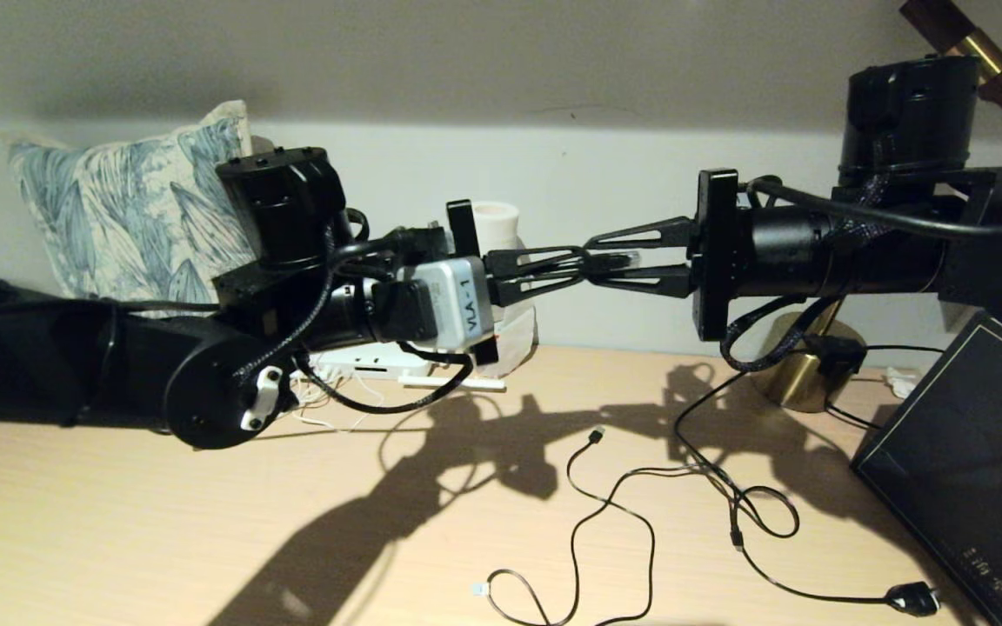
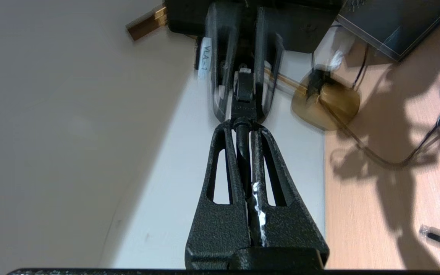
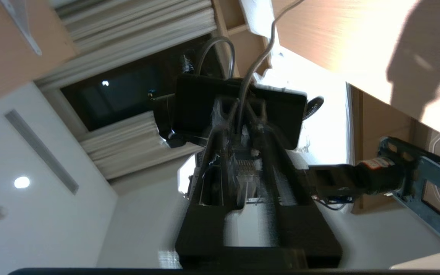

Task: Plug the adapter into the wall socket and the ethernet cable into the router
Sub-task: Hand it to the other hand, then align cable and router interface

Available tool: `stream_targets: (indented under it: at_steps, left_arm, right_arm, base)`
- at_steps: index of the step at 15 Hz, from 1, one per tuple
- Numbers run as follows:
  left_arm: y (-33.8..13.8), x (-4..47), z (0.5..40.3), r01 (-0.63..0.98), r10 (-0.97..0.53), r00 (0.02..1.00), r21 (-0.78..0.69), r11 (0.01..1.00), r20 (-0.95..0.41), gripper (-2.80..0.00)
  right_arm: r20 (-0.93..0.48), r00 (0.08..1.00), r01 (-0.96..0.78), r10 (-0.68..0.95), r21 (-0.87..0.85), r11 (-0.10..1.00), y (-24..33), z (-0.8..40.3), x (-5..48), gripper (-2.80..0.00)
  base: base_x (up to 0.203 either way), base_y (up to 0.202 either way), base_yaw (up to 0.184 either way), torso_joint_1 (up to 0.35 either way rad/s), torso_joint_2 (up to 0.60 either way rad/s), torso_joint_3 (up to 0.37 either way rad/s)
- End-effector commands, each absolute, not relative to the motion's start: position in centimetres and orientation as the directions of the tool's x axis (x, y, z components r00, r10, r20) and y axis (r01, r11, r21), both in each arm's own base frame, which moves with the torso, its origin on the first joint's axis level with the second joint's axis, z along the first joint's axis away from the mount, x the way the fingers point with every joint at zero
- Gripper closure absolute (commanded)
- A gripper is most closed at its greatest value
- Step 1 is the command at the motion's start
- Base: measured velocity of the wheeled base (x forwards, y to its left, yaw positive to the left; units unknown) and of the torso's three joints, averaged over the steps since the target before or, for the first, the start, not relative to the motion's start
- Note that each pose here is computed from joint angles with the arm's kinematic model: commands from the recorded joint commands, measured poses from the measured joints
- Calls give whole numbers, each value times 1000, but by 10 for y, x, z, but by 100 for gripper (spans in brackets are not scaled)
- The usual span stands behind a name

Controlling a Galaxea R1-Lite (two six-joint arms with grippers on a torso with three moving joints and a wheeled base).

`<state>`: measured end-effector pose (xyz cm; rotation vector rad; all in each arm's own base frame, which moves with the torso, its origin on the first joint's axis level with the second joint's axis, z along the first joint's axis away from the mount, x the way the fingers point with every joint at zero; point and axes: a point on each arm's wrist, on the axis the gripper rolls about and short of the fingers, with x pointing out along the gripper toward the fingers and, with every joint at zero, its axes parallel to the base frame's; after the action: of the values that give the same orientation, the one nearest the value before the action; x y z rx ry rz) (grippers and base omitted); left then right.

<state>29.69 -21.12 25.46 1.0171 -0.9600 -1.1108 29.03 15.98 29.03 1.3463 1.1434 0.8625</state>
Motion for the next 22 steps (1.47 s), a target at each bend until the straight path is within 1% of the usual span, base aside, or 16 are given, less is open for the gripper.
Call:
stream_targets:
  at_steps: [1, 9, 12, 18, 19, 22]
  left_arm:
    - [-210, 296, 254, 230, -979, 181, 964, 136, 95, 0]
    - [-193, 301, 258, 213, -970, 220, 966, 148, 100, 0]
    - [-191, 301, 260, 208, -970, 220, 967, 150, 103, 0]
    - [-190, 300, 262, 201, -970, 218, 967, 154, 109, 0]
    - [-190, 300, 263, 200, -970, 217, 968, 154, 110, 0]
    - [-190, 300, 262, 200, -970, 216, 968, 154, 110, 0]
  right_arm:
    - [-119, 267, 153, 956, 985, 80, 160, 290, 291, -280]
    - [-117, 269, 151, 956, 985, 78, 153, 293, 281, -280]
    - [-102, 255, 136, 961, 988, 69, 149, 299, 276, -280]
    - [-103, 253, 138, 962, 988, 70, 150, 298, 276, -280]
    - [-104, 253, 139, 962, 988, 70, 150, 298, 276, 0]
    - [-105, 255, 142, 961, 987, 71, 150, 297, 277, 0]
  base:
    - [0, 0, 0, 0, 0, 0]
    - [0, 0, 0, 0, 0, 0]
    - [0, 0, 0, 0, 0, 0]
    - [0, 0, 0, 0, 0, 0]
    - [0, 0, 0, 0, 0, 0]
    - [0, 0, 0, 0, 0, 0]
